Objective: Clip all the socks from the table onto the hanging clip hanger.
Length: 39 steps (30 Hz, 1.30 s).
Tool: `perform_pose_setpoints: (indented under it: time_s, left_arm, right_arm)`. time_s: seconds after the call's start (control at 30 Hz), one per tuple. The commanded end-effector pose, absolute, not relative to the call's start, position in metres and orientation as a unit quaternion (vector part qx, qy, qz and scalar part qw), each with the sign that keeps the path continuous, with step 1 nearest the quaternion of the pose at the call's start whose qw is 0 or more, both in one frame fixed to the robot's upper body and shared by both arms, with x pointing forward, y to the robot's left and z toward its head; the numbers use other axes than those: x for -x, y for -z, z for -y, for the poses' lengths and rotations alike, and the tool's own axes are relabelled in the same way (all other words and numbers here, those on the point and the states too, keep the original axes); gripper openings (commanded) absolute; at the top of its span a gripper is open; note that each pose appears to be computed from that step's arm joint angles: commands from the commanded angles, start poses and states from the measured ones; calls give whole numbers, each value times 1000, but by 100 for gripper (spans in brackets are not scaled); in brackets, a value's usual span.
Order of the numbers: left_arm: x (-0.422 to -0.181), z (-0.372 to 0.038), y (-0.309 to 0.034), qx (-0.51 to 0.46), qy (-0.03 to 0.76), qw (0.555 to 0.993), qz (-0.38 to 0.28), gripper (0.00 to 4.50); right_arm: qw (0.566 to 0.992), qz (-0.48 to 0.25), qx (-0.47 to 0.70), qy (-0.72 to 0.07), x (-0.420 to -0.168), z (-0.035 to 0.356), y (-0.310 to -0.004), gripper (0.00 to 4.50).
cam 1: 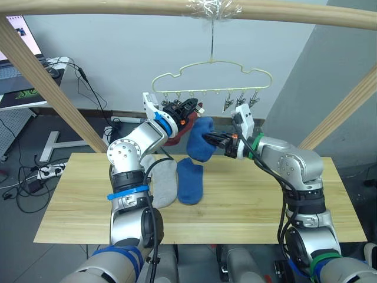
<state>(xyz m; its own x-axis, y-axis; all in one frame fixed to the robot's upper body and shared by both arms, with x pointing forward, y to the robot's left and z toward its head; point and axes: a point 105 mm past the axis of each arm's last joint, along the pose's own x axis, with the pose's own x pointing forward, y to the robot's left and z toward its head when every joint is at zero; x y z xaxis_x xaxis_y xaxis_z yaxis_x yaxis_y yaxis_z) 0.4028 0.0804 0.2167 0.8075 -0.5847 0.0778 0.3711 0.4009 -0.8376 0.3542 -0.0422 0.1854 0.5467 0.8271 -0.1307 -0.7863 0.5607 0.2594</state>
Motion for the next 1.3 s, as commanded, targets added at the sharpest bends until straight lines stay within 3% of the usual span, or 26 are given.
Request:
perform_pose_setpoints:
  time_s: [0.03,0.93,1.13,1.3]
  left_arm:
    - [-398,-81,-226,457,299,832,-99,23]
    - [-394,-78,-218,437,301,841,-105,23]
    - [-395,-79,-220,440,303,839,-102,200]
    - [-391,-79,-226,448,320,830,-92,200]
  right_arm:
    - [871,-89,-76,-477,-356,38,-201,3]
    - [866,-83,-66,-488,-369,32,-211,3]
    - [866,-85,-66,-489,-368,31,-210,0]
    - [867,-88,-65,-487,-367,32,-207,0]
